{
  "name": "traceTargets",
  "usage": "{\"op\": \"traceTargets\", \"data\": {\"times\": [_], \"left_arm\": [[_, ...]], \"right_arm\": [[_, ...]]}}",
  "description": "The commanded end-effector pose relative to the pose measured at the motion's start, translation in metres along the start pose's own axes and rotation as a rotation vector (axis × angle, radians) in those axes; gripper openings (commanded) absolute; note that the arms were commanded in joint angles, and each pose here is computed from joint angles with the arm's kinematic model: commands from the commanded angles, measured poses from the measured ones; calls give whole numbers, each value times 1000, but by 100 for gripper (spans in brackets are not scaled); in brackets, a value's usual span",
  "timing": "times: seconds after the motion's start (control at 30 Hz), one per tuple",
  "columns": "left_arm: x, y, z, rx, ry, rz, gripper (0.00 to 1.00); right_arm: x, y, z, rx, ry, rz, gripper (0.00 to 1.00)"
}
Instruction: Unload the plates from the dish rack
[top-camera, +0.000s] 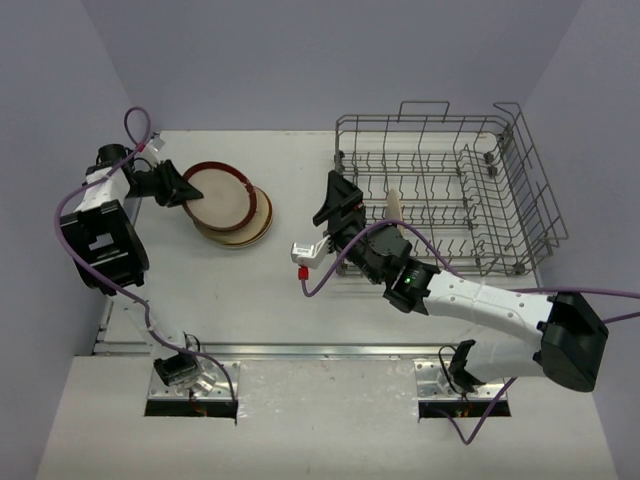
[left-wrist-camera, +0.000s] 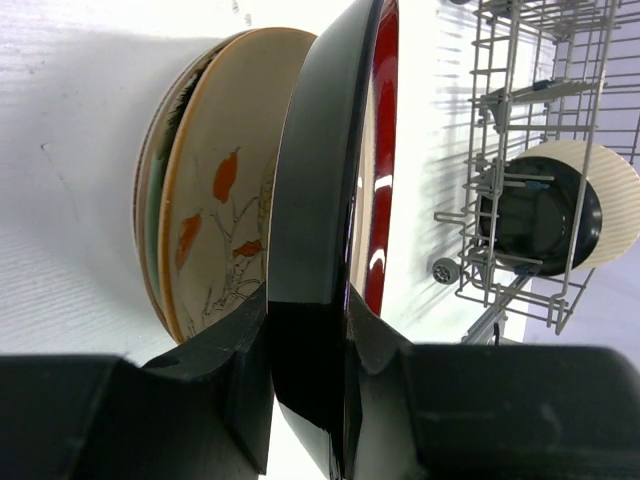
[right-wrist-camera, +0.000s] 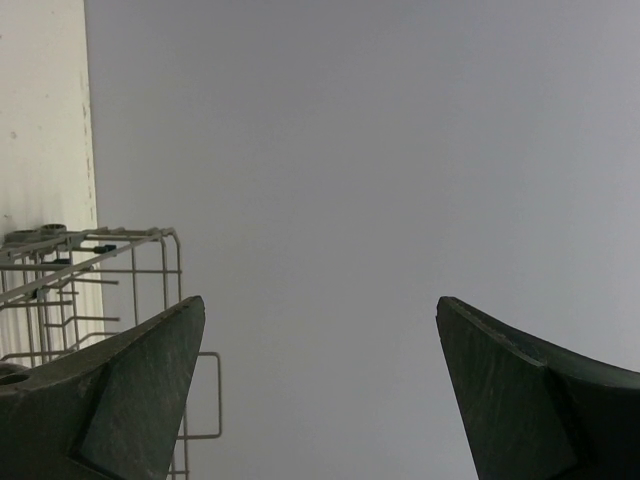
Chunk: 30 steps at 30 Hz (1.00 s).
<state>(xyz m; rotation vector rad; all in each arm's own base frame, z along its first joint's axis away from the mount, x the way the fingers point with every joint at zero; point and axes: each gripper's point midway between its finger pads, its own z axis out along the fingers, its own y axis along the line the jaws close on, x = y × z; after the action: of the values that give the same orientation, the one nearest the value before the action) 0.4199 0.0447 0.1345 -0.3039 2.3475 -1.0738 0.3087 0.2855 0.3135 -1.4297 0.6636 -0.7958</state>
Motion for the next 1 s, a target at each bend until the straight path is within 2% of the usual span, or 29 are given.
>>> {"op": "traceTargets", "data": {"times": [0.0, 0.33, 0.37, 0.43, 0.47, 0.63, 0.73, 0.87, 0.97], "left_arm": [[-11, -33, 1, 137, -22, 41, 0], [14, -25, 24, 146, 49, 33, 0], [15, -21, 25, 131, 51, 32, 3], [16, -16, 26, 99, 46, 38, 19], [15, -15, 25, 88, 42, 40, 20], [2, -16, 12, -16, -26, 111, 55], [-15, -24, -5, -106, -103, 179, 64], [-37, -31, -32, -243, -211, 264, 66], [-53, -32, -59, -427, -305, 348, 68]], "right_arm": [[5, -17, 0, 40, 22, 51, 99], [10, -7, -7, 20, 29, 43, 99], [10, -6, -8, 17, 28, 42, 99], [11, -4, -9, 12, 31, 40, 99], [11, -4, -10, 10, 31, 40, 99], [13, -5, -11, 9, 34, 47, 99], [13, -8, -12, 15, 33, 53, 99], [14, -10, -12, 21, 36, 60, 99], [15, -16, -12, 31, 44, 67, 99]]}}
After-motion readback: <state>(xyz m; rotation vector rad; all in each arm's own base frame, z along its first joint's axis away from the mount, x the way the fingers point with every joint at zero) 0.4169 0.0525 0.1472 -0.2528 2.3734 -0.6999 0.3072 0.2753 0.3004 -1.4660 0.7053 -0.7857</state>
